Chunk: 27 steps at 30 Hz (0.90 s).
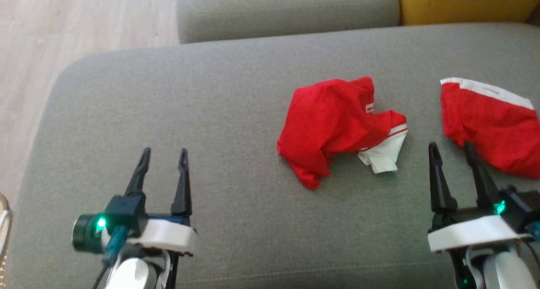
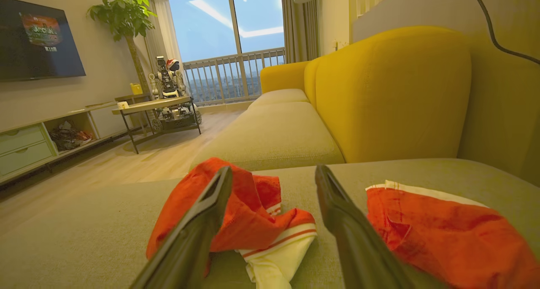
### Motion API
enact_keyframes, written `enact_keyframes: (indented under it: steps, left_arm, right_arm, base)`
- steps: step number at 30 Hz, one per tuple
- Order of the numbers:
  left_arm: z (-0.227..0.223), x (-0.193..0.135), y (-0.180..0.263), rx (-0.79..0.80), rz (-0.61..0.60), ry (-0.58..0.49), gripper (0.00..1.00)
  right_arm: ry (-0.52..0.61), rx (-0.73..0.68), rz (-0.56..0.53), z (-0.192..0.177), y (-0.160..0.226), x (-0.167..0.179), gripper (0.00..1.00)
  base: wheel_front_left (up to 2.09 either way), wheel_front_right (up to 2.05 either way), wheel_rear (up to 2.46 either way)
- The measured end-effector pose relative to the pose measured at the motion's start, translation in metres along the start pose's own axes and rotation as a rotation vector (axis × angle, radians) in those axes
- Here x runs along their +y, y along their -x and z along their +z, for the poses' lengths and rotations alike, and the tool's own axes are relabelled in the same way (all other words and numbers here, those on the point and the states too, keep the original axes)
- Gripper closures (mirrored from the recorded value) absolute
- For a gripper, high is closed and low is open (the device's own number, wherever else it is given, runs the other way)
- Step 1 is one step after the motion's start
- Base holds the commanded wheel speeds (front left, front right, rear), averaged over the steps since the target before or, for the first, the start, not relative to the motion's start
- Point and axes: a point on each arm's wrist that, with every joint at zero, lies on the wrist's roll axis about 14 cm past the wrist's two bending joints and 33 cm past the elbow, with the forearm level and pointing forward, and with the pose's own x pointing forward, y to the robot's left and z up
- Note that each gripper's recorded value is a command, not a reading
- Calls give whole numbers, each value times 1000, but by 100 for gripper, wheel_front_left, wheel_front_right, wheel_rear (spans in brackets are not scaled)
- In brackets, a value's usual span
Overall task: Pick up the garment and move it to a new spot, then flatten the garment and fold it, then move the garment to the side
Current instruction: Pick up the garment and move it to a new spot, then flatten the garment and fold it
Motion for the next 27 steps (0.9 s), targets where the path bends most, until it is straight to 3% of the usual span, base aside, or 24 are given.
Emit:
enact_keyframes:
  steps: [14,27]
  left_arm:
    - [7,18,27,-26,108,-1,0]
    - [4,15,25,-20,87,-1,0]
  right_arm:
    - [-30,80,-3,-25,8,2,0]
    - [-31,93,-3,-29,9,2,0]
  base:
    - [0,0,0]
    - [0,0,0]
